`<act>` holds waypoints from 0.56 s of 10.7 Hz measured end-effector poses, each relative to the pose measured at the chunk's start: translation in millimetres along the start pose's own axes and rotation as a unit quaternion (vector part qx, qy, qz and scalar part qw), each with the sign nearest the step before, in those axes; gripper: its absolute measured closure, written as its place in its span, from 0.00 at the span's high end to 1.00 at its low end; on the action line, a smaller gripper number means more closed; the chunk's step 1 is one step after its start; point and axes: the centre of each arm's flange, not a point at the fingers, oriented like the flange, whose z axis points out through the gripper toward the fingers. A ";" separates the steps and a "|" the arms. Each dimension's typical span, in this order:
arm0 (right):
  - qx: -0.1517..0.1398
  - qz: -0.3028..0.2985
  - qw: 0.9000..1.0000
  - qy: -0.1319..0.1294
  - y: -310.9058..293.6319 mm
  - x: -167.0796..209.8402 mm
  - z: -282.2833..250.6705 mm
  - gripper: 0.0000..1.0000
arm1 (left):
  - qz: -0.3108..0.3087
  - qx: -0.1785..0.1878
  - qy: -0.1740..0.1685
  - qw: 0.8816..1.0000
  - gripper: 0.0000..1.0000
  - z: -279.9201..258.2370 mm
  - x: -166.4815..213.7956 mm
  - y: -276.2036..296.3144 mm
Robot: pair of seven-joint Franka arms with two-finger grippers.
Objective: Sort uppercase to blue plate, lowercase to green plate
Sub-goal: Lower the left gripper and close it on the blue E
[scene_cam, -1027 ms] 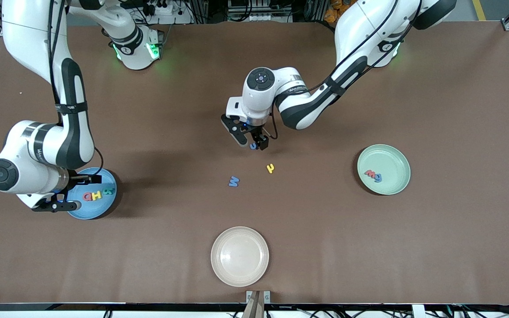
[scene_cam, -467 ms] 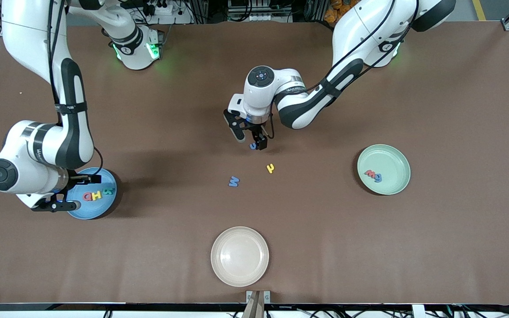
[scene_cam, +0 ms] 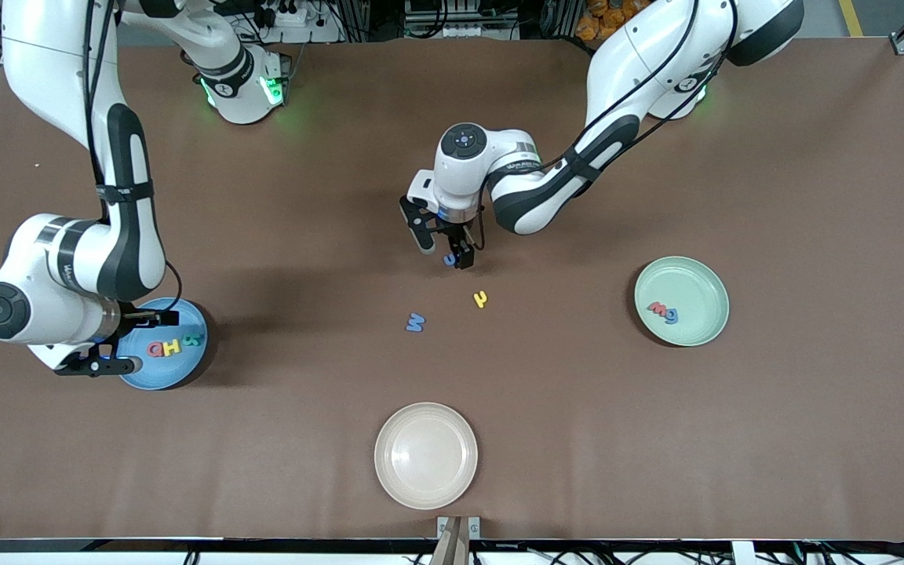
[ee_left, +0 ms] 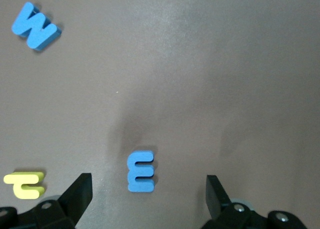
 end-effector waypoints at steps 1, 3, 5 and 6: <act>0.000 0.000 1.000 0.000 0.0 0.0 0.0 1.00 | -0.001 -0.001 -0.001 1.000 1.00 3.5 -1.3 -0.7; 0.000 0.000 1.000 0.000 0.0 -0.1 0.1 1.00 | 0.005 0.003 -0.002 1.000 1.00 9.3 -3.6 -2.6; 0.000 0.000 1.000 -0.001 0.0 -0.1 0.1 1.00 | 0.008 0.006 -0.003 1.000 1.00 17.5 -6.9 -6.3; 0.000 0.000 1.000 -0.001 0.0 -0.2 0.2 1.00 | 0.007 0.005 -0.004 1.000 1.00 21.0 -8.5 -7.8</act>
